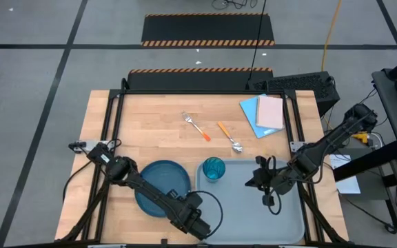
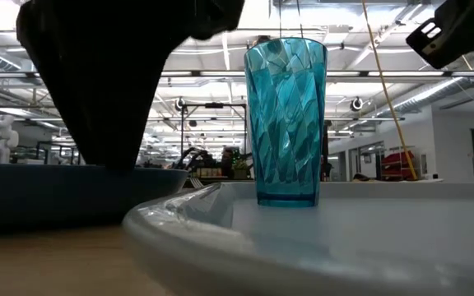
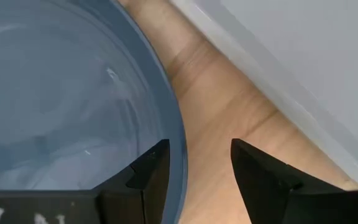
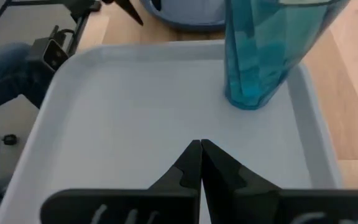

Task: Pick and place plate/cup/fork/spoon on tray
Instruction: Put the blue plate on the center of the gray tray

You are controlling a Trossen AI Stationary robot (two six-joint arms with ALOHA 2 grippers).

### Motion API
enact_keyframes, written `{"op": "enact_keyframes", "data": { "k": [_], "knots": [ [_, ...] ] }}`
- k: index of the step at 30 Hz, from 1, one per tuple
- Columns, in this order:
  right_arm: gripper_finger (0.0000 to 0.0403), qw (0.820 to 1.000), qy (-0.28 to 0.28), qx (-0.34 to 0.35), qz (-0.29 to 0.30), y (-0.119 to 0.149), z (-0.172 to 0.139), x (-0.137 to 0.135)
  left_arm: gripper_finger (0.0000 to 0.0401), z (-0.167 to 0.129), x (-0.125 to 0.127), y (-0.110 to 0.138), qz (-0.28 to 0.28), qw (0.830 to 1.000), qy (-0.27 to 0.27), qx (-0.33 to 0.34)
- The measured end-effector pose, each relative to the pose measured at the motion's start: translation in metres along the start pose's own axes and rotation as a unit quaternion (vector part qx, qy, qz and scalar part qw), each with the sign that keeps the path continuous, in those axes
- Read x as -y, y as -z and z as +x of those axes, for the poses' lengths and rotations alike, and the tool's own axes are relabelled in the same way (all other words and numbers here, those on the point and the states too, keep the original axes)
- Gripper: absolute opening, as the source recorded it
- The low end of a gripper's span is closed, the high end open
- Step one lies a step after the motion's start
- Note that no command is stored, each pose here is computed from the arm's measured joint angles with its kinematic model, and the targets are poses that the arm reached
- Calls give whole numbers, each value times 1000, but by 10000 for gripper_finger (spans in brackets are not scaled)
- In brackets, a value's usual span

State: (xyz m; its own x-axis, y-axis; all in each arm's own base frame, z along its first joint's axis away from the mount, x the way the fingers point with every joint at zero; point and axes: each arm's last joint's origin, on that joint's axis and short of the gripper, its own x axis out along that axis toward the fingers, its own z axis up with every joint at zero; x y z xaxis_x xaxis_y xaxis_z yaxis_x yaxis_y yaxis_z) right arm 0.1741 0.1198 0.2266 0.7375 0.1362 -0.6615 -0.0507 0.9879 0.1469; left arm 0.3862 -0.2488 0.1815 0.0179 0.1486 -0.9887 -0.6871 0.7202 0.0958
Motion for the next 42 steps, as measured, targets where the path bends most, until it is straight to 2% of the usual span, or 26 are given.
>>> {"op": "enact_keyframes", "data": {
  "k": [11, 16, 20, 24, 27, 31, 39, 42],
  "knots": [
    [0, 1000, 3, 26, -7, -9, 3, 6, 175, 12, -4, -2, 14, 1000, -26, -10],
    [0, 1000, -1, 27, -5, -9, 3, 5, 174, 32, -6, 2, 34, 998, -28, -50],
    [0, 1000, -5, 27, 1, -9, 2, 4, 170, 35, -7, 2, 60, 995, -23, -70],
    [0, 1000, -4, 25, -2, -8, 2, 4, 130, 34, -8, -1, 90, 993, -20, -71],
    [0, 1000, -3, 26, -8, -8, 2, 4, 80, 33, -11, -1, 116, 990, -25, -79],
    [0, 1000, -2, 27, -11, -9, 2, 4, 16, 26, -16, 1, 121, 986, -46, -105],
    [0, 999, -6, 33, 6, -10, 2, 3, 12, 0, -16, 19, 146, 981, -65, -112],
    [0, 999, -12, 46, 13, -12, 2, 2, 8, -15, -11, 26, 160, 982, -43, -93]
  ]
}}
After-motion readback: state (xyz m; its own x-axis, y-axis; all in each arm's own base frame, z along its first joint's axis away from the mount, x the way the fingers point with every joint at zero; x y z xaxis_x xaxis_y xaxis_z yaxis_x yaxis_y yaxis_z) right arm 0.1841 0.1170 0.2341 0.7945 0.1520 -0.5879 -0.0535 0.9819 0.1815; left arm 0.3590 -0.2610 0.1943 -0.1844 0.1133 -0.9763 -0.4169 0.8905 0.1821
